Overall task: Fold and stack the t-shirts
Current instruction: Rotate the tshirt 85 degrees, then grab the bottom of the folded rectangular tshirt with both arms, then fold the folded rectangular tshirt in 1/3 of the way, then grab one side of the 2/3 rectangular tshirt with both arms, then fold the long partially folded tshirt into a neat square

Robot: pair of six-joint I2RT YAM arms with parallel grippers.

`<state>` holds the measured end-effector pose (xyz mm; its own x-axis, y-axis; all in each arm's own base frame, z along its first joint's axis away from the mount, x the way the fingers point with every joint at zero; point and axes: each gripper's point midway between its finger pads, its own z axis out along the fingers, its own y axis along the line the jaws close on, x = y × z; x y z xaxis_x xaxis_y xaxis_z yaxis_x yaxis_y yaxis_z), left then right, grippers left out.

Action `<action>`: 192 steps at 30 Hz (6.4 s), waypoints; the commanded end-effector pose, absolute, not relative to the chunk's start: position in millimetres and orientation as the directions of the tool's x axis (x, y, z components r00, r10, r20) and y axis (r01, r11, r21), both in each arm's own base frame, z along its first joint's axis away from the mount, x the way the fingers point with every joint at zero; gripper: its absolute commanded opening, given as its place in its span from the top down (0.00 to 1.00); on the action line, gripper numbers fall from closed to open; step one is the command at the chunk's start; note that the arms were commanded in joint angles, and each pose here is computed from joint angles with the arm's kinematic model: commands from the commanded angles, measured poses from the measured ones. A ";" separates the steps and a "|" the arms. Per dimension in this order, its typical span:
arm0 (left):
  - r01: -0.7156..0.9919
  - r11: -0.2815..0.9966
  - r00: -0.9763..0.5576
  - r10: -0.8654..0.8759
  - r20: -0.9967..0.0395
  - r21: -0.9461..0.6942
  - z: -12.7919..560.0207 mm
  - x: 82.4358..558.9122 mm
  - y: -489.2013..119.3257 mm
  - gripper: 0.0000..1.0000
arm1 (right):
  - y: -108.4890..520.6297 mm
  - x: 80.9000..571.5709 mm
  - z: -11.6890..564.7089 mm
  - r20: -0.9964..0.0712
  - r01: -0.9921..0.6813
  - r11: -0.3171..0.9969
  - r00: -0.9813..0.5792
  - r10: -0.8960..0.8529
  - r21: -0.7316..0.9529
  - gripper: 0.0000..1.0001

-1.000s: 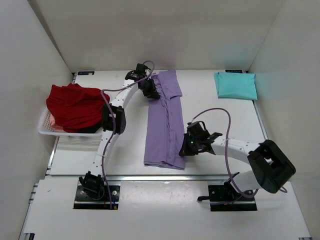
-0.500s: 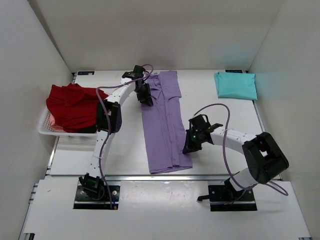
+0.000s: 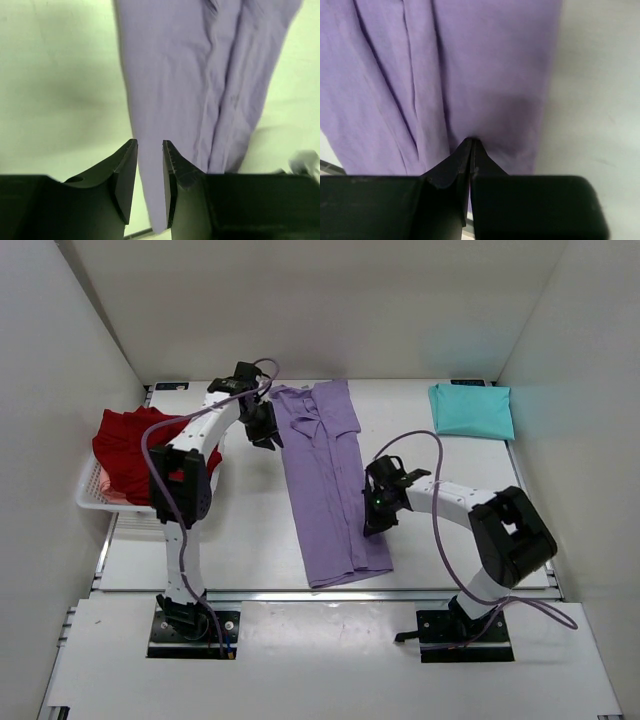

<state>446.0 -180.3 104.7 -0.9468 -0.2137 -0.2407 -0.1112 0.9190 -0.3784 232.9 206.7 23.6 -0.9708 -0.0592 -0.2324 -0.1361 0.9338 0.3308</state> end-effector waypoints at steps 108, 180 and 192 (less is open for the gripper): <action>-0.142 0.925 -0.950 -0.228 -0.216 -0.354 97.4 347.1 -189.8 1.00 | 182.5 344.6 110.2 -0.397 -0.294 0.899 -0.905 -0.153 0.324 1.00; -0.290 0.759 -0.901 -0.421 -0.100 -0.583 84.4 128.4 -177.8 1.00 | 205.7 126.3 82.9 -0.111 -0.172 0.746 -0.985 -0.131 0.643 1.00; -0.263 0.776 -0.841 -0.475 -0.258 -0.573 136.7 280.4 -171.0 1.00 | 205.5 296.6 158.0 -0.305 -0.235 0.753 -0.951 -0.048 0.614 1.00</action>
